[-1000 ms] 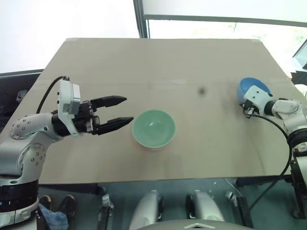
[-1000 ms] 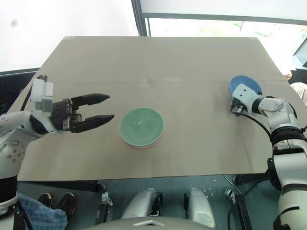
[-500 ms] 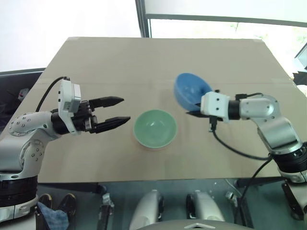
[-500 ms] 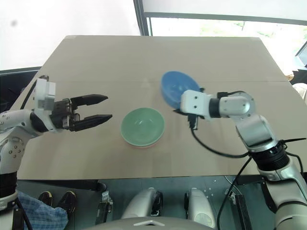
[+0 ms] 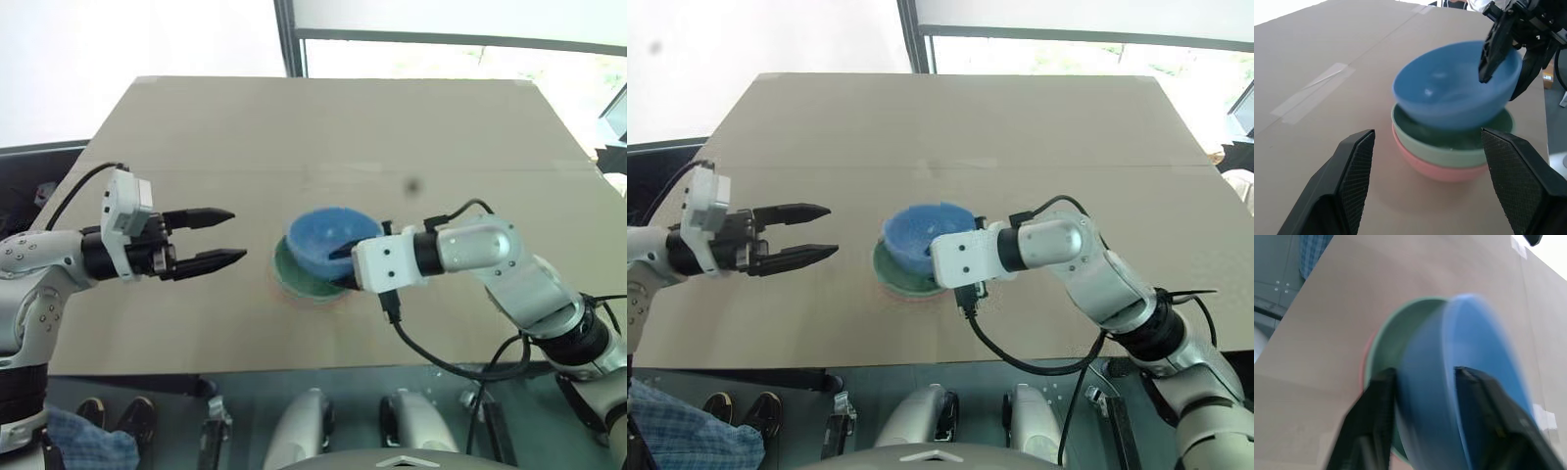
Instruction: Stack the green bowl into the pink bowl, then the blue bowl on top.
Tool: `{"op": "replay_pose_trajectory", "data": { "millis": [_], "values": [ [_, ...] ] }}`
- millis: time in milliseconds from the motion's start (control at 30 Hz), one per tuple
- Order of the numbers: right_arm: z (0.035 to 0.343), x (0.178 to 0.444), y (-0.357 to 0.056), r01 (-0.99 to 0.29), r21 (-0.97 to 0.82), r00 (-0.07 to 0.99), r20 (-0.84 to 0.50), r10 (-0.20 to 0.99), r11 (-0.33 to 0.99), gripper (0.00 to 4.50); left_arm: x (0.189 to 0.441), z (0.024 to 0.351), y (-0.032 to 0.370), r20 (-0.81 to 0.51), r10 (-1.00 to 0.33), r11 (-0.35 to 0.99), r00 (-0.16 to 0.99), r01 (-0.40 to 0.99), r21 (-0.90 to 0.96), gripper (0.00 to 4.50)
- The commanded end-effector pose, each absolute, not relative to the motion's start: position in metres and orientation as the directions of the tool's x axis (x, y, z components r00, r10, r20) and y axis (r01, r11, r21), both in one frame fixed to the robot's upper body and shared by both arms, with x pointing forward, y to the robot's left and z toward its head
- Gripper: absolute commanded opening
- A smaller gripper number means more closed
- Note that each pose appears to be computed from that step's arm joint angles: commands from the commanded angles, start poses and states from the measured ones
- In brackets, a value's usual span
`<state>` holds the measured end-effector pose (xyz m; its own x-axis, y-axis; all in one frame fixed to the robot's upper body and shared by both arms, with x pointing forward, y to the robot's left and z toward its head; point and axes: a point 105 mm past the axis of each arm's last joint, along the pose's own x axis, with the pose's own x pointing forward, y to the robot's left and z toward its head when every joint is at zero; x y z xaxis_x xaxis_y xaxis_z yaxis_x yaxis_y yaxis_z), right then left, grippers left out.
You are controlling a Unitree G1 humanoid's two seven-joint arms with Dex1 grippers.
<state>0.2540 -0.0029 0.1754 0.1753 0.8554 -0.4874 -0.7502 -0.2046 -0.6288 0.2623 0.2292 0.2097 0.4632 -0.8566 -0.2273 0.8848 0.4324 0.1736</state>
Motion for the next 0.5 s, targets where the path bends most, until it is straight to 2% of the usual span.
{"op": "replay_pose_trajectory", "data": {
  "millis": [33,67,100,333,500],
  "values": [
    [0.191,0.254,0.005,-0.705,-0.688,0.199,-0.426,0.882,-0.173,3.67,0.262,0.227,0.233,-0.213,-0.854,0.430,0.476,0.873,0.229,3.65],
    [0.194,0.256,0.006,-0.703,-0.695,0.213,-0.409,0.887,-0.152,4.16,0.262,0.227,0.233,-0.213,-0.854,0.429,0.475,0.874,0.229,3.65],
    [0.196,0.258,0.005,-0.702,-0.699,0.222,-0.399,0.890,-0.138,4.39,0.262,0.227,0.233,-0.213,-0.854,0.428,0.474,0.874,0.228,3.65],
    [0.218,0.263,-0.033,-0.819,-0.567,0.282,-0.266,0.922,0.087,4.39,0.259,0.227,0.232,-0.198,-0.860,0.429,0.470,0.877,0.215,3.65],
    [0.224,0.253,-0.074,-0.878,-0.428,0.314,-0.179,0.932,0.214,4.39,0.257,0.217,0.235,-0.209,-0.834,0.473,0.511,0.856,0.208,3.65]
  ]
}}
